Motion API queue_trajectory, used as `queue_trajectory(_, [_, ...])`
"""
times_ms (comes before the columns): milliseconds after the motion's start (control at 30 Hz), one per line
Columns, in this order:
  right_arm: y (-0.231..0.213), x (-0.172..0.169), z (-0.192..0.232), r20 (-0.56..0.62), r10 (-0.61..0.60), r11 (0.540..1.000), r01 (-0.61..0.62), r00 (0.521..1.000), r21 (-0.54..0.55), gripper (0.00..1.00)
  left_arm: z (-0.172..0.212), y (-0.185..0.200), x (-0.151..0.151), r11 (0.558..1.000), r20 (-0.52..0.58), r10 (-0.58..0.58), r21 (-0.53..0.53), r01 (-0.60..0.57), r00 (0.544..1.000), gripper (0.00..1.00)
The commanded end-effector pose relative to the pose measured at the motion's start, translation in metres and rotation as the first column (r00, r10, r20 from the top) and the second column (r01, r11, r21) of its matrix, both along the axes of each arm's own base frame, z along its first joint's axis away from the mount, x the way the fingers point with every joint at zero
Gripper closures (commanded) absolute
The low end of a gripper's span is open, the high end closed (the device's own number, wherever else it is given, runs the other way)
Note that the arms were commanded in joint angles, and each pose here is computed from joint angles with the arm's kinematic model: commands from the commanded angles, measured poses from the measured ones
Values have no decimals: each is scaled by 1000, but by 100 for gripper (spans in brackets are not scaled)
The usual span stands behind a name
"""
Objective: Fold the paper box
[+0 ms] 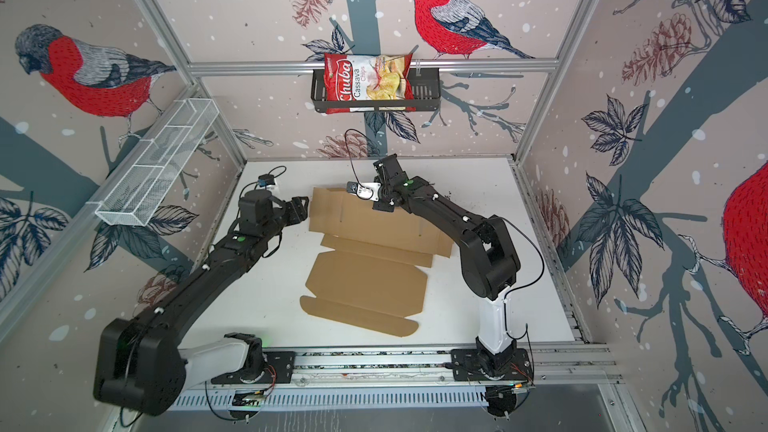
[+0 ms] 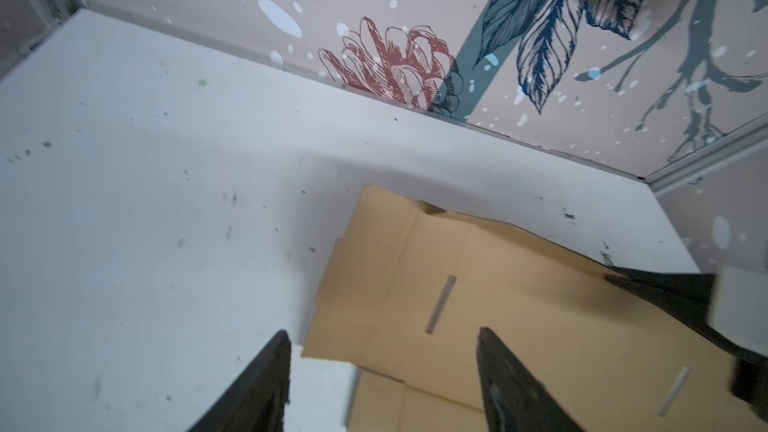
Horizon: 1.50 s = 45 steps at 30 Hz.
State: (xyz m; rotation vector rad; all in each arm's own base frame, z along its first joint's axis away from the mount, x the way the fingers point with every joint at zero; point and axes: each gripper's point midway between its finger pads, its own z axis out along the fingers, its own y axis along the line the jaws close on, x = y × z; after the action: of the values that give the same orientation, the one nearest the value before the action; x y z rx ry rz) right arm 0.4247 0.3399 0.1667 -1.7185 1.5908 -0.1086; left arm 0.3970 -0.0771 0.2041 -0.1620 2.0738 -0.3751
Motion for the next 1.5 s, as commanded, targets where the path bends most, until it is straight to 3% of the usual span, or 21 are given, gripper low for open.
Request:
queue_trajectory(0, [0, 7, 9, 49, -25, 1000, 24, 998, 18, 96, -15, -9, 5, 984, -63, -174, 33, 176, 983, 33])
queue_trajectory(133, [-5, 8, 4, 53, -40, 999, 40, 998, -2, 96, -13, -35, 8, 918, -71, -388, 52, 392, 919, 33])
queue_trajectory(200, [-5, 8, 5, 56, -46, 999, 46, 997, -1, 97, 3, -49, 15, 899, -25, -429, 88, 430, 903, 32])
queue_trajectory(333, [-1, 4, 5, 62, -51, 999, 51, 997, 11, 97, 11, -88, 20, 806, 33, -535, 320, 498, 845, 28])
queue_trajectory(467, [0, -3, 3, 57, -44, 999, 43, 997, 16, 98, 0, -98, 28, 746, -8, -589, 378, 548, 808, 29])
queue_trajectory(533, [-2, -4, 1, 55, -43, 999, 43, 998, 11, 98, -6, -94, 36, 727, -28, -583, 428, 537, 812, 31])
queue_trajectory(667, [-3, -7, -2, 48, -36, 999, 36, 998, 6, 98, -2, -78, 53, 733, -20, -510, 513, 446, 860, 35])
queue_trajectory(800, [-2, -10, -1, 44, -18, 1000, 17, 999, 14, 99, 5, -85, 54, 710, 37, -567, 529, 465, 823, 36])
queue_trajectory(900, [-6, -9, 1, 42, -10, 1000, 10, 999, 14, 99, 7, -79, 55, 733, 69, -626, 393, 555, 777, 36])
queue_trajectory(933, [-8, -10, 1, 43, -7, 1000, 7, 999, 8, 99, 6, -82, 52, 705, 77, -673, 370, 606, 736, 36])
queue_trajectory(1000, [-10, -11, 3, 49, -2, 1000, 1, 999, 5, 99, 0, -85, 50, 666, 60, -710, 383, 640, 702, 36])
queue_trajectory(1233, [-9, -11, 14, 76, 0, 1000, 1, 997, -4, 99, -3, -94, 55, 621, 50, -754, 383, 684, 656, 38])
queue_trajectory(1467, [-8, -13, 19, 87, 1, 1000, -1, 996, -4, 99, -12, -99, 53, 577, 35, -777, 438, 690, 628, 48])
